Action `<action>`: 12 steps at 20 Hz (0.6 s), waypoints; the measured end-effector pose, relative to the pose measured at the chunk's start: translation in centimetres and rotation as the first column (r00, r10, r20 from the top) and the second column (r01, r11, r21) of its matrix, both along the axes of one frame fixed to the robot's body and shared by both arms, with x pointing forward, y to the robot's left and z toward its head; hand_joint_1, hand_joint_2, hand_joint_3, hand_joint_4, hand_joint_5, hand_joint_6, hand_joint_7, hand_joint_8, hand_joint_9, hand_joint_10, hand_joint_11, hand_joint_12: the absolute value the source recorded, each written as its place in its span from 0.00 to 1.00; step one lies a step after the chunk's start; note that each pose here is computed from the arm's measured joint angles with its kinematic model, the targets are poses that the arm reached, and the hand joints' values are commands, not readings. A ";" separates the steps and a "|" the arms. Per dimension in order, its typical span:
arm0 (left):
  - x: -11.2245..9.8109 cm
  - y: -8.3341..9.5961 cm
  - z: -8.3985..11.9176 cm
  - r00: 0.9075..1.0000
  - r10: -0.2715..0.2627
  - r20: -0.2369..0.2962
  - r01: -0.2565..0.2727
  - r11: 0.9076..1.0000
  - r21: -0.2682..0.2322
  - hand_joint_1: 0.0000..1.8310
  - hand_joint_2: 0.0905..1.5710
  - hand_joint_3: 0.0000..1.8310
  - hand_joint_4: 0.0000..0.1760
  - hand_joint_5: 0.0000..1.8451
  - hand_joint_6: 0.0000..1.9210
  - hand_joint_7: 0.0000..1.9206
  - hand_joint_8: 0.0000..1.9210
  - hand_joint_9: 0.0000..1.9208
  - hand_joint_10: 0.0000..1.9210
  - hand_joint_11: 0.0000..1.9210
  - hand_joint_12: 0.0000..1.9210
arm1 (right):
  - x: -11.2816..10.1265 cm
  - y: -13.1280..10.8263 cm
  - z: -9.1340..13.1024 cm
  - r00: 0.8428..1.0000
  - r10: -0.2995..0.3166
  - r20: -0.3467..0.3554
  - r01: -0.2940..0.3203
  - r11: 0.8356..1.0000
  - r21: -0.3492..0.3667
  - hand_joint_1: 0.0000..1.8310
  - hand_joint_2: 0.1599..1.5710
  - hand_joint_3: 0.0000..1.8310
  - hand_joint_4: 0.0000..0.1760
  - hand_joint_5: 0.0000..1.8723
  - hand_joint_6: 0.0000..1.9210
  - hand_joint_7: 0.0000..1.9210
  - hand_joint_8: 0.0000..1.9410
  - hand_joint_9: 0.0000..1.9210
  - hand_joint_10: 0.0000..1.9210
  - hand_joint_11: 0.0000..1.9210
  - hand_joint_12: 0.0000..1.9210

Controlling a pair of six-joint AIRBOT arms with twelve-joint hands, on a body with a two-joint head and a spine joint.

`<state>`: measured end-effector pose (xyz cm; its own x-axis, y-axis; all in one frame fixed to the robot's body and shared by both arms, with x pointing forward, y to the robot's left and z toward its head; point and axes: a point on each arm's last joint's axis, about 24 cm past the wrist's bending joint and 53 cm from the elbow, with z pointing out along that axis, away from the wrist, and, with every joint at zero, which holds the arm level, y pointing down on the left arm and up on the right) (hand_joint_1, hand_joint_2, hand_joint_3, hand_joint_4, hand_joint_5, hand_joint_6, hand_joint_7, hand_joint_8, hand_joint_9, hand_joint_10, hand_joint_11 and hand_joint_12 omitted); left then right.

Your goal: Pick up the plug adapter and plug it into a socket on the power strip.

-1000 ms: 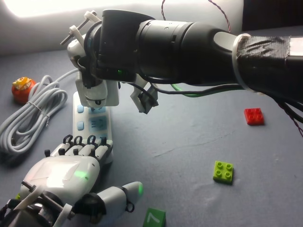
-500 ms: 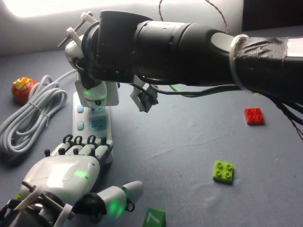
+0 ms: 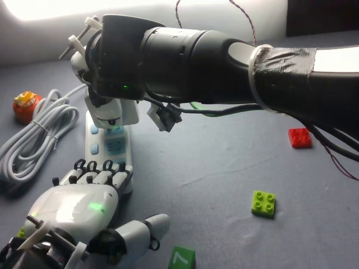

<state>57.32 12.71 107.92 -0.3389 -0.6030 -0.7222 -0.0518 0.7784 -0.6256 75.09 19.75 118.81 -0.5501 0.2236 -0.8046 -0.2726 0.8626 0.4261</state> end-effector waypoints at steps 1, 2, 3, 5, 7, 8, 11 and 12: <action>0.0 0.0 0.0 1.000 0.000 0.001 0.000 1.000 0.000 0.00 0.76 0.00 0.00 0.08 0.00 0.12 0.00 0.11 0.00 0.00 0.15 | 0.0 0.1 0.0 1.000 0.001 0.001 -0.001 1.000 -0.002 0.68 0.64 0.00 0.00 0.54 0.45 0.62 0.37 0.72 0.00 0.51 0.53; 0.0 0.0 0.0 1.000 0.001 0.000 -0.001 1.000 0.000 0.00 0.75 0.00 0.00 0.07 0.00 0.11 0.00 0.10 0.00 0.00 0.12 | 0.0 0.1 -0.2 1.000 0.001 0.002 -0.001 1.000 -0.003 0.68 0.64 0.00 0.00 0.55 0.44 0.62 0.36 0.72 0.00 0.51 0.52; 0.0 0.0 0.0 1.000 0.001 0.000 -0.001 1.000 0.000 0.00 0.75 0.00 0.00 0.07 0.00 0.11 0.00 0.10 0.00 0.00 0.12 | -0.1 0.1 -0.3 1.000 -0.001 0.000 0.001 1.000 0.001 0.68 0.64 0.00 0.00 0.55 0.44 0.62 0.36 0.72 0.00 0.51 0.52; 0.0 0.0 0.0 1.000 0.001 0.001 -0.001 1.000 0.000 0.00 0.75 0.00 0.00 0.08 0.00 0.11 0.00 0.11 0.00 0.00 0.15 | -0.1 0.1 -0.5 1.000 0.001 0.001 -0.001 1.000 0.002 0.68 0.64 0.00 0.00 0.55 0.45 0.62 0.36 0.72 0.00 0.51 0.54; 0.0 0.0 0.0 1.000 0.002 0.000 -0.002 1.000 0.000 0.00 0.75 0.00 0.00 0.07 0.00 0.11 0.00 0.11 0.00 0.00 0.15 | -0.2 0.3 -0.7 1.000 0.010 0.008 -0.010 1.000 -0.003 0.68 0.64 0.00 0.00 0.54 0.46 0.62 0.37 0.72 0.00 0.50 0.54; 0.0 0.0 0.0 1.000 0.002 0.000 -0.002 1.000 0.000 0.00 0.75 0.00 0.00 0.06 0.00 0.11 0.00 0.10 0.00 0.00 0.13 | -0.2 0.4 -0.9 1.000 0.015 0.011 -0.015 1.000 -0.005 0.68 0.64 0.00 0.00 0.54 0.46 0.62 0.36 0.72 0.00 0.50 0.53; 0.0 0.0 0.0 1.000 0.002 0.000 -0.002 1.000 0.000 0.00 0.75 0.00 0.00 0.07 0.00 0.11 0.00 0.10 0.00 0.00 0.14 | -0.4 0.7 -1.0 0.999 0.027 0.019 -0.027 1.000 -0.009 0.68 0.64 0.00 0.00 0.54 0.45 0.62 0.37 0.72 0.00 0.50 0.52; 0.0 0.1 0.0 1.000 0.002 0.001 -0.002 1.000 0.000 0.00 0.75 0.00 0.00 0.06 0.00 0.10 0.00 0.10 0.00 0.00 0.11 | -0.5 0.8 -1.0 0.999 0.029 0.017 -0.029 1.000 -0.006 0.68 0.64 0.00 0.00 0.54 0.46 0.61 0.38 0.71 0.00 0.50 0.52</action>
